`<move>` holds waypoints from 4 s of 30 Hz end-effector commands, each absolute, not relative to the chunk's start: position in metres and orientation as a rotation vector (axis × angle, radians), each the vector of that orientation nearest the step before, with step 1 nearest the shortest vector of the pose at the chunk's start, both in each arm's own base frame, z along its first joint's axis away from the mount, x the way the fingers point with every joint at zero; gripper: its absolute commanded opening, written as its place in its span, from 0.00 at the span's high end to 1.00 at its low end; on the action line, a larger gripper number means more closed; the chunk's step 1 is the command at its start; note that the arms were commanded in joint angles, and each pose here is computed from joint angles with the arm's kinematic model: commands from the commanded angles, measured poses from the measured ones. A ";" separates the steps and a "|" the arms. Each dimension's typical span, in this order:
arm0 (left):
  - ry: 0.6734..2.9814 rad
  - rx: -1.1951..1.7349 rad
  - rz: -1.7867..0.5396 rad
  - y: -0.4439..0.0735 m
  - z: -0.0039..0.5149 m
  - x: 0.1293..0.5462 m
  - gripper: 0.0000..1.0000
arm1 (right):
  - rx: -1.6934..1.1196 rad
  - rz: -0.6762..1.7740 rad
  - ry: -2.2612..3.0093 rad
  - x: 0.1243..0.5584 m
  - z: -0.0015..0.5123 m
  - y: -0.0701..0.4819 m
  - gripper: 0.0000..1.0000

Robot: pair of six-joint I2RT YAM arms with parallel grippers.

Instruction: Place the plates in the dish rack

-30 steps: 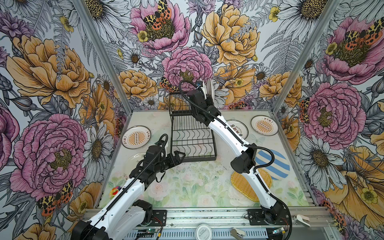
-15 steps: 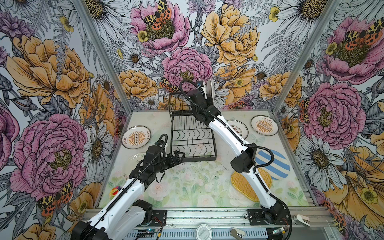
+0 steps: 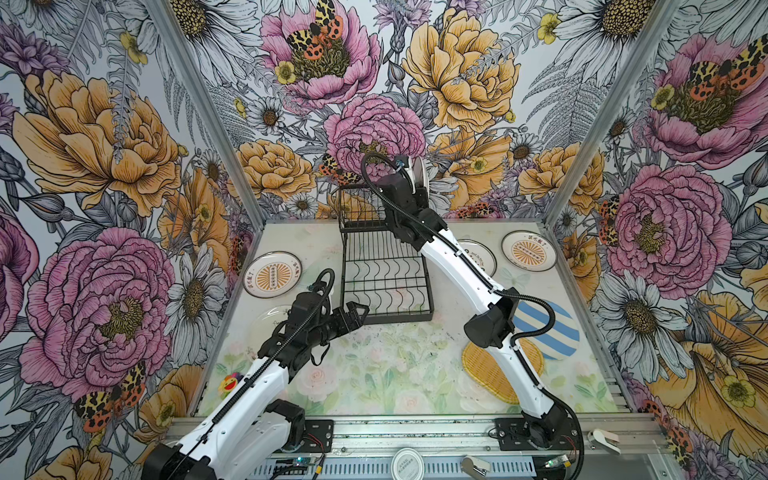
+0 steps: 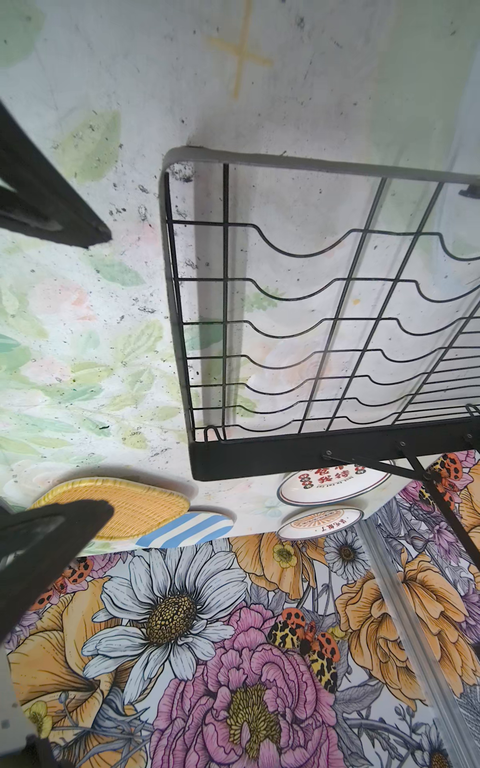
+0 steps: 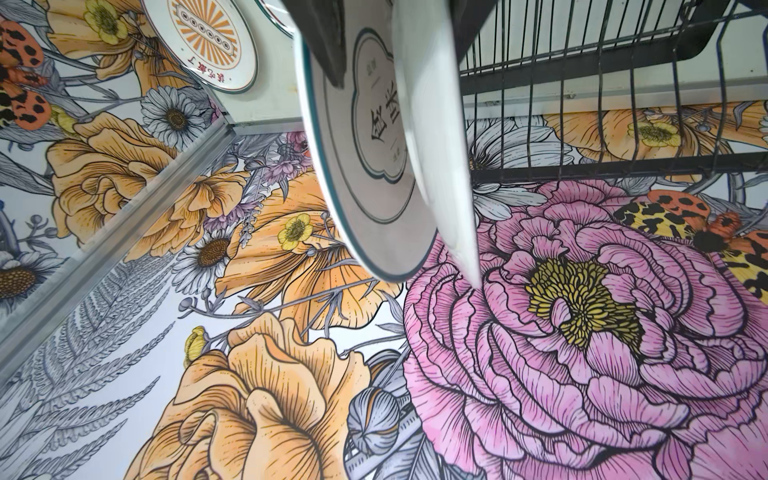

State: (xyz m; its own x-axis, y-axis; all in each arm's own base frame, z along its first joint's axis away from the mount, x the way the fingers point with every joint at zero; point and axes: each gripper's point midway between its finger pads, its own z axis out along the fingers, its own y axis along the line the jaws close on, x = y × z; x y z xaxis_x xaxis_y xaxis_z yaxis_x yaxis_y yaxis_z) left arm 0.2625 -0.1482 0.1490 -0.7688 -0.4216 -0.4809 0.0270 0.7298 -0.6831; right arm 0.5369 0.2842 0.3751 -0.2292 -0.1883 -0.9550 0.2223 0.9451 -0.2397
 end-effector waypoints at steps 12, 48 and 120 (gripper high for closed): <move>2.278 -0.336 -0.850 -0.135 0.141 0.264 0.04 | 0.034 -0.295 1.707 0.510 0.430 0.278 0.59; 2.276 -0.254 -0.551 -0.112 0.116 0.314 0.08 | -0.107 0.124 2.136 0.334 0.296 0.198 0.25; 2.373 -0.249 -0.808 -0.182 0.112 0.263 0.03 | 1.043 0.210 2.638 0.256 0.035 -0.048 0.06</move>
